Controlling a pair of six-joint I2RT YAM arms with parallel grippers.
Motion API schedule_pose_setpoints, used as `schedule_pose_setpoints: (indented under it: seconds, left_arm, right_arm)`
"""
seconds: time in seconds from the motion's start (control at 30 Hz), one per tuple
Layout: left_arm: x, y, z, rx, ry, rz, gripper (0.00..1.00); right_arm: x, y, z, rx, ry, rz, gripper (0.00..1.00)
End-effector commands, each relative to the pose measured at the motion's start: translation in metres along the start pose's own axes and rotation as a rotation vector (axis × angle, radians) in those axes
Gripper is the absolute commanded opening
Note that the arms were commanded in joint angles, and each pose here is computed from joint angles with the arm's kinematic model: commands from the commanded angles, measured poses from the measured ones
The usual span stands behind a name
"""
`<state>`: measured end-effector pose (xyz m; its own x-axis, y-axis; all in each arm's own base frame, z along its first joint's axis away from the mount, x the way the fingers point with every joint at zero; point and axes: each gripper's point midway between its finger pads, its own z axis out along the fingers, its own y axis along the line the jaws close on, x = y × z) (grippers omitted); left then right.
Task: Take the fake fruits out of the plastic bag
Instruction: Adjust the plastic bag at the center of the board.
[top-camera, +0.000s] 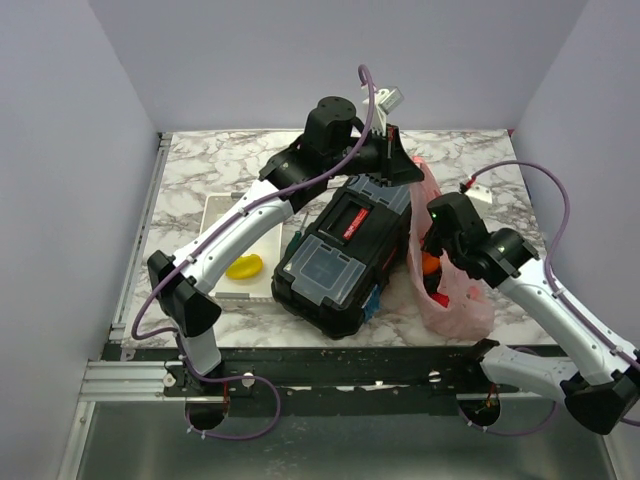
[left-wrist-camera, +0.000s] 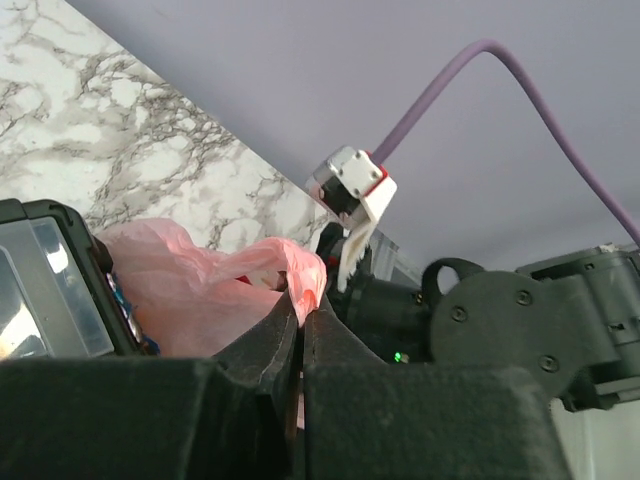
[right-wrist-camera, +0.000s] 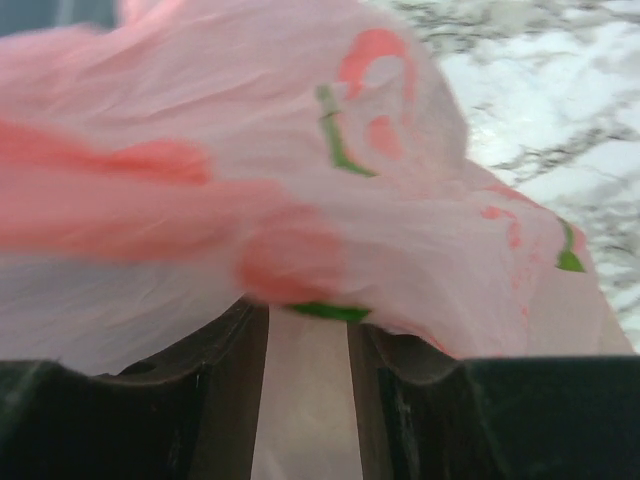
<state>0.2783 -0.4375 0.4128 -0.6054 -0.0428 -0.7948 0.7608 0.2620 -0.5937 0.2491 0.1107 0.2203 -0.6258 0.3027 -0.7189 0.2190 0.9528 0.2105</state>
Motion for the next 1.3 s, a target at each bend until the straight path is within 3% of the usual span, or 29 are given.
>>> schedule_pose_setpoints:
  seconds: [0.0, 0.13, 0.2, 0.37, 0.57, 0.77, 0.93, 1.0, 1.1, 1.17, 1.27]
  left_arm:
    - [-0.015, -0.020, -0.021, 0.034, -0.052, 0.060, 0.00]
    - [-0.021, -0.014, -0.024, 0.006, -0.040, 0.089, 0.00]
    - [-0.019, -0.013, -0.024, 0.009, -0.022, 0.083, 0.00]
    - [-0.013, -0.008, -0.026, -0.008, -0.008, 0.100, 0.00]
    - [-0.013, -0.011, -0.022, 0.022, -0.006, 0.086, 0.00]
    - [0.000, 0.000, -0.011, 0.030, 0.031, 0.040, 0.00]
    - [-0.013, -0.004, -0.006, 0.036, 0.010, 0.046, 0.00]
    - [-0.018, -0.008, -0.005, 0.051, -0.007, 0.040, 0.00]
    - [-0.021, -0.011, -0.004, 0.068, -0.028, 0.033, 0.00]
    - [-0.026, -0.009, -0.001, 0.065, -0.050, 0.047, 0.00]
    - [-0.034, 0.000, 0.004, 0.033, -0.084, 0.064, 0.00]
  right_arm:
    - [-0.010, -0.057, 0.011, 0.283, -0.096, 0.147, 0.42]
    - [-0.018, -0.088, 0.019, 0.300, -0.091, 0.252, 0.43]
    - [-0.020, -0.102, 0.022, 0.311, -0.097, 0.286, 0.57]
    - [-0.023, -0.117, 0.030, 0.321, -0.052, 0.295, 0.60]
    - [-0.031, -0.066, 0.029, 0.048, 0.041, 0.176, 0.68]
    - [-0.005, -0.023, 0.016, -0.205, 0.217, 0.128, 0.69]
    - [-0.011, 0.003, -0.002, -0.348, 0.182, 0.136, 0.74]
    - [-0.007, 0.000, 0.004, -0.323, 0.182, 0.164, 0.73]
    - [0.021, -0.018, 0.032, -0.195, 0.266, 0.217, 0.63]
    - [0.037, -0.026, 0.050, -0.120, 0.328, 0.254, 0.63]
    - [0.037, -0.048, 0.067, 0.037, 0.277, 0.333, 0.65]
